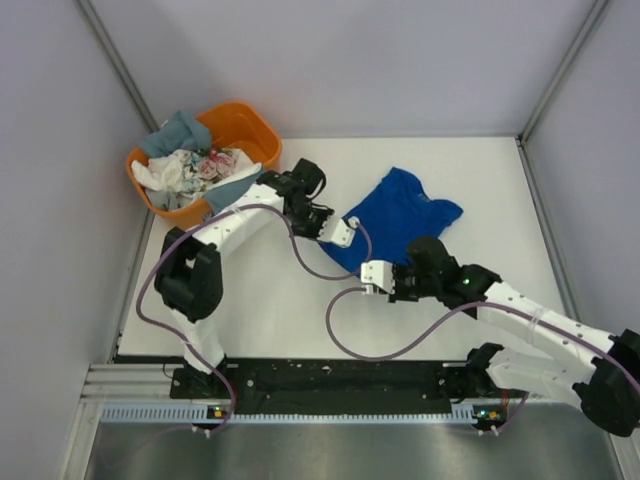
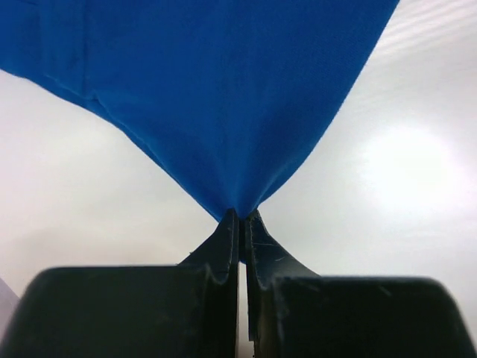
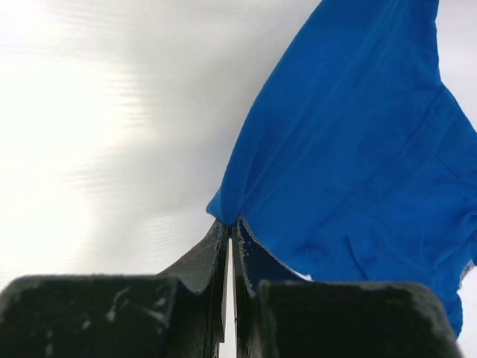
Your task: Fold and stack the t-shirts
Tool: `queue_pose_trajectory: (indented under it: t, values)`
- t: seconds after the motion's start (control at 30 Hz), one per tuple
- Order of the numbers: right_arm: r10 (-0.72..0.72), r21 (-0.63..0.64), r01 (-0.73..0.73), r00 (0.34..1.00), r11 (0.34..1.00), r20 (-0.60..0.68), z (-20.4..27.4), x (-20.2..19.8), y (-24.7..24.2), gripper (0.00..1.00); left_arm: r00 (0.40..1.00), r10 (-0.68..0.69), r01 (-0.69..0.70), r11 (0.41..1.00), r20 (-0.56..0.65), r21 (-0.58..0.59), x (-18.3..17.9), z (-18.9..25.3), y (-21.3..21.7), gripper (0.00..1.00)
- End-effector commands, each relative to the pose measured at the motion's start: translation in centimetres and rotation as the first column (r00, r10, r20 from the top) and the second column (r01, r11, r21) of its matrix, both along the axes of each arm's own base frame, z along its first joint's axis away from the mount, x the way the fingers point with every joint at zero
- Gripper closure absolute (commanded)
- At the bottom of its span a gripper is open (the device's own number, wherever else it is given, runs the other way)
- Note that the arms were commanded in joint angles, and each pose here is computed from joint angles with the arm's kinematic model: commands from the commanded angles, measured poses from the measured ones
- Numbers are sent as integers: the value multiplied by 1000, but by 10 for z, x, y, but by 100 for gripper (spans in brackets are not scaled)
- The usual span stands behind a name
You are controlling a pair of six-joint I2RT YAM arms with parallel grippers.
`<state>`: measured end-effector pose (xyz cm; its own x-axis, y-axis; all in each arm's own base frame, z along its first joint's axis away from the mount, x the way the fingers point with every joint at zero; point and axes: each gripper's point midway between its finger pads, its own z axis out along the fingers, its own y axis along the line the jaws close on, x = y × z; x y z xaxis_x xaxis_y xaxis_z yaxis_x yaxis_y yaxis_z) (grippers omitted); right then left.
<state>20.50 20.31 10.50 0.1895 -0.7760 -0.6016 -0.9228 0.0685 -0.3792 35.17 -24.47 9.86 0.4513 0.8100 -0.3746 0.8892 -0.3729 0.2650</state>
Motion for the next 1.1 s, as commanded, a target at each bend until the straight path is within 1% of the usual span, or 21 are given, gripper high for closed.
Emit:
queue_pose_trajectory:
  t: [0.0,0.1,0.2,0.27,0.33,0.4,0.47,0.6,0.67,0.7,0.8,0.87,0.93,1.07]
  values:
    - [24,76,-15,993,997,-112,34,-41,14,100,986,64,-52,995,-156,83,-64,38,42,100]
    - [86,105,-71,985,992,-150,50,-67,26,100,976,99,-77,990,-196,115,-89,67,59,100]
    - [131,145,-104,972,984,-193,67,-86,36,100,971,123,-102,989,-204,111,-106,100,68,100]
    - [128,180,-90,968,980,-215,76,-91,38,100,972,134,-121,990,-195,78,-110,119,68,100]
    - [119,198,-78,971,977,-205,83,-91,37,100,973,143,-137,990,-180,42,-107,131,64,100]
    - [58,210,-16,979,978,-195,87,-79,33,100,973,152,-152,988,-171,16,-99,133,56,100]
    - [-37,225,85,977,971,-208,90,-61,23,100,972,175,-177,984,-159,-3,-87,130,48,100]
    - [-194,274,258,952,927,-239,90,-29,1,100,963,254,-262,962,-89,-83,-41,130,24,100]
    - [-259,309,332,932,891,-255,90,-12,-8,100,955,287,-294,947,-74,-130,-15,127,7,100]
    - [-303,320,382,914,867,-270,89,-2,-15,100,951,304,-308,935,-48,-178,0,135,-4,100]
    - [-417,352,495,865,794,-277,89,26,-36,100,935,354,-348,896,-28,-276,37,141,-31,100]
    - [-459,376,543,838,751,-296,89,42,-44,100,928,371,-359,882,-20,-307,54,140,-45,100]
    - [-474,372,577,814,727,-334,82,52,-49,100,921,390,-374,874,-13,-310,68,129,-55,100]
    - [-526,344,660,745,668,-409,58,75,-63,100,899,438,-411,854,14,-318,94,108,-70,100]
